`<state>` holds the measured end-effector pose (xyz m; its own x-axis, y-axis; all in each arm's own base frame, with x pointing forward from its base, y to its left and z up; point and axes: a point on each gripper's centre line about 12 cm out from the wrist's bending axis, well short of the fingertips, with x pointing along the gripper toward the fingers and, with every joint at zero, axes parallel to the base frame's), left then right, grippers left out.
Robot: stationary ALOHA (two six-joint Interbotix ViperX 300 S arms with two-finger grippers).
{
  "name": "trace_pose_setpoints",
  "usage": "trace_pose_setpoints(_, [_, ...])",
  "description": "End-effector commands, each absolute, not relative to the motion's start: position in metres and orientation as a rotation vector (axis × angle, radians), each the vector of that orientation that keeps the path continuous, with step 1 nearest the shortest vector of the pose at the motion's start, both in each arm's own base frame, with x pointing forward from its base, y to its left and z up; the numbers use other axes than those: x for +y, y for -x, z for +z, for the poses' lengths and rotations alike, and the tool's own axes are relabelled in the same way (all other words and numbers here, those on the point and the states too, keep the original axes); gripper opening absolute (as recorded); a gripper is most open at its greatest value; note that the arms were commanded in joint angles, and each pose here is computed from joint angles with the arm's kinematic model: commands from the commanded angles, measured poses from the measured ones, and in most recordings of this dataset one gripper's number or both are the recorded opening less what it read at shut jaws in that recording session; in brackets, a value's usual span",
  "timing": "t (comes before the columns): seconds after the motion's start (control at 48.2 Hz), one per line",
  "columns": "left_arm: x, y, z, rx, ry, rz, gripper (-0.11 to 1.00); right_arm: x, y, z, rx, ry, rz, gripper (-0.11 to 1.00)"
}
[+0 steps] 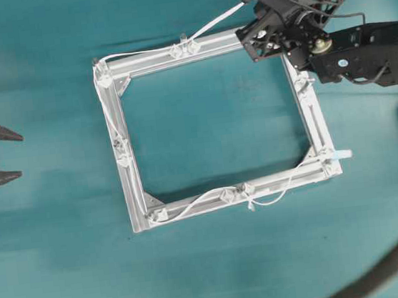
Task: Move the cable alternately left and right between 8 pins so it hooks onto each one.
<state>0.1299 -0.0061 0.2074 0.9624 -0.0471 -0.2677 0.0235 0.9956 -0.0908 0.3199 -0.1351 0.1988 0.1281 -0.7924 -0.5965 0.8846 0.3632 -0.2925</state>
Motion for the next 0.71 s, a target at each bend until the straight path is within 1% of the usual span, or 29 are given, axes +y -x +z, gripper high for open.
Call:
trace_pose_setpoints(0.0, [-0.005, -0.132, 0.219, 0.247, 0.084, -0.032, 0.73, -0.139, -0.313, 0.208, 0.738, -0.128, -1.251, 0.17])
trace_pose_setpoints(0.124, [-0.006, -0.132, 0.219, 0.247, 0.083, -0.033, 0.73, -0.142, -0.3, 0.199, 0.773, -0.101, -1.273, 0.17])
trace_pose_setpoints(0.436, [-0.006, -0.132, 0.219, 0.247, 0.083, -0.033, 0.73, -0.146, -0.292, 0.191, 0.78, -0.007, -1.246, 0.17])
trace_pose_setpoints(0.539, [-0.005, -0.132, 0.219, 0.247, 0.084, -0.032, 0.73, -0.145, -0.288, 0.183, 0.797, 0.028, -1.211, 0.17])
trace_pose_setpoints(0.685, [-0.006, -0.132, 0.219, 0.247, 0.083, -0.033, 0.73, -0.143, -0.285, 0.165, 0.829, 0.007, -1.116, 0.17])
